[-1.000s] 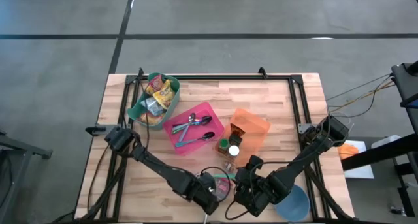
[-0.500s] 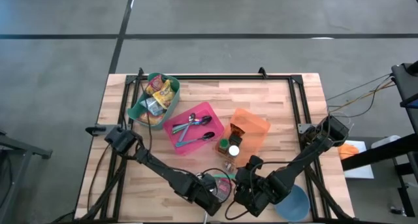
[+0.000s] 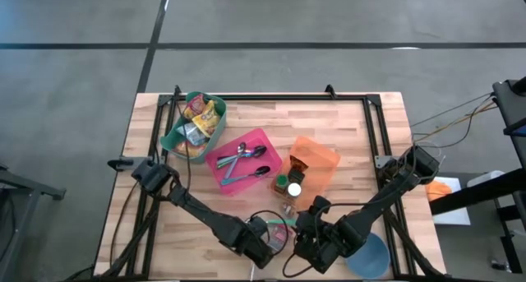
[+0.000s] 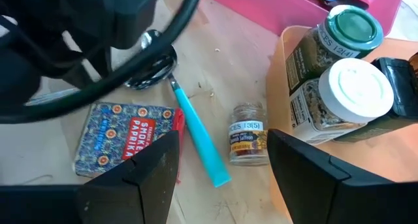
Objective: Pick & Place Food Item
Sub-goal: Put the silver spoon into the pink bin
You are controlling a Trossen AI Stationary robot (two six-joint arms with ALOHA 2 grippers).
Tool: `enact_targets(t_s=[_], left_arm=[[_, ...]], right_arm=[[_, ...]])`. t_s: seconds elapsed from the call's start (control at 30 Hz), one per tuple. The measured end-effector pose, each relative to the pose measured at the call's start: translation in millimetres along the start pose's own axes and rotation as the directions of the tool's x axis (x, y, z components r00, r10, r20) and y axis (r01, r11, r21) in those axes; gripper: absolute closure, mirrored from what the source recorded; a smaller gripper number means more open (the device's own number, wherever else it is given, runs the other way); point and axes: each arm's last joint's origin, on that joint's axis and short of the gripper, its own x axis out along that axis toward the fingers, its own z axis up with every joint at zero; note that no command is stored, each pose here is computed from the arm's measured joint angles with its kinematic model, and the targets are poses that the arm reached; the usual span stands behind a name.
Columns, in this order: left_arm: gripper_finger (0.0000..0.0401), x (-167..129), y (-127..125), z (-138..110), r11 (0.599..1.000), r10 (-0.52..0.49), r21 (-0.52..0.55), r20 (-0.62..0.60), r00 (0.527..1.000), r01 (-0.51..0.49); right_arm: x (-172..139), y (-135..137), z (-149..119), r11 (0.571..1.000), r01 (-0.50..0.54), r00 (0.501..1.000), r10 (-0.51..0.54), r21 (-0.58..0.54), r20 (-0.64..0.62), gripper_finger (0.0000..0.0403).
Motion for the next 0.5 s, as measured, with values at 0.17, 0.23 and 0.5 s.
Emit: enact_targets(t_s=[0.17, 0.23, 0.5], left_arm=[[0.0328, 0, 2, -1, 0.999, 0.016, 0.049, -0.01, 1.0, -0.015], [0.0344, 0, 3, -1, 0.997, 0.025, 0.071, -0.023, 0.999, -0.023], [0.0394, -2, 14, -4, 0.975, 0.14, 0.187, -0.076, 0.987, -0.124]], right_arm=[[0, 0, 0, 1.0, 0.0, 1.0, 0.0, -0.002, 0.0, 0.0175], [0, 0, 0, 1.0, 0.0, 1.0, 0.0, 0.0, 0.0, 0.0175], [-1, 1, -1, 1.0, -0.004, 1.0, 0.004, -0.003, -0.001, 0.0175]])
